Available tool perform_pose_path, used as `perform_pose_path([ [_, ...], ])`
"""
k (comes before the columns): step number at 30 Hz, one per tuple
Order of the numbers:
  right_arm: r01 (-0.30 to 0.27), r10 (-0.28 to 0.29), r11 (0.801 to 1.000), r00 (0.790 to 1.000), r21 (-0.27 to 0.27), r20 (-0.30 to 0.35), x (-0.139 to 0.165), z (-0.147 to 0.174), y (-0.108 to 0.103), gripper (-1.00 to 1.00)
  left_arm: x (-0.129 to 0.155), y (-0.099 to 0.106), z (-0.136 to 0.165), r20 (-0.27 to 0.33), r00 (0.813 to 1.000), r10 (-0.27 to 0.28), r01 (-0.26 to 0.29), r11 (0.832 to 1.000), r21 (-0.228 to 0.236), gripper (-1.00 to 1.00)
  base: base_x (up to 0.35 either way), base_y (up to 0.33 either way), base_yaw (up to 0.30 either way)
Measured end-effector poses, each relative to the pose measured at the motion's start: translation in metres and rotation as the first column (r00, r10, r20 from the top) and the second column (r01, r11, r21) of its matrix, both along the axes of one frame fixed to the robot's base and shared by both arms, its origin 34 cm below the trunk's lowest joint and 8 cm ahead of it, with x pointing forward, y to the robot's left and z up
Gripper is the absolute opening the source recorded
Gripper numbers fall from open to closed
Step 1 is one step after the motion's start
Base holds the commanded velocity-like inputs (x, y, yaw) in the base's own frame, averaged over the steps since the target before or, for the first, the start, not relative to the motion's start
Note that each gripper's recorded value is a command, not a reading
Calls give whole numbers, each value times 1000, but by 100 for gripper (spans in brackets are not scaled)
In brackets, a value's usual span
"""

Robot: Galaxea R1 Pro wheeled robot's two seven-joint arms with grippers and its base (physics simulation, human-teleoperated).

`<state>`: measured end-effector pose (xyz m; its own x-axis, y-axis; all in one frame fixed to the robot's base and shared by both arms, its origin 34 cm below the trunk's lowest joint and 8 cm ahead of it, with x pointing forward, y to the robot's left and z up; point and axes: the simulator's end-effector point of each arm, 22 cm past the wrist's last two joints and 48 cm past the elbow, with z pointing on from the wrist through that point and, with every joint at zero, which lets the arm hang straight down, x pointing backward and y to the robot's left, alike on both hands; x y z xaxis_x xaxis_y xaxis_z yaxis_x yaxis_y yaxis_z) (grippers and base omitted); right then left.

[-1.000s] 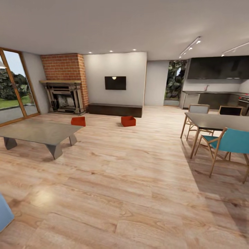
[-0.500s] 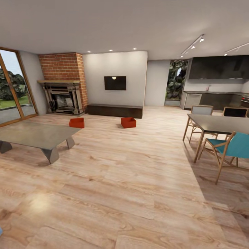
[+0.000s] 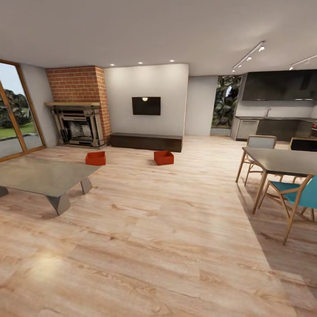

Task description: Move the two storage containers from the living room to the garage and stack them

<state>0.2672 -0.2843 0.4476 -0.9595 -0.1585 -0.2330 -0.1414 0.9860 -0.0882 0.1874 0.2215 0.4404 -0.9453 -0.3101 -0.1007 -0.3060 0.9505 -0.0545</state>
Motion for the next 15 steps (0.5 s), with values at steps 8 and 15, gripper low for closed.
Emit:
perform_pose_path([
  [8,0,0,1000,1000,0,0,0,0,0,100,0,0,0,0,1000,0,0,1000,0,100,326,0,0],
  [15,0,0,1000,1000,0,0,0,0,0,100,0,0,0,0,1000,0,0,1000,0,100,326,0,0],
])
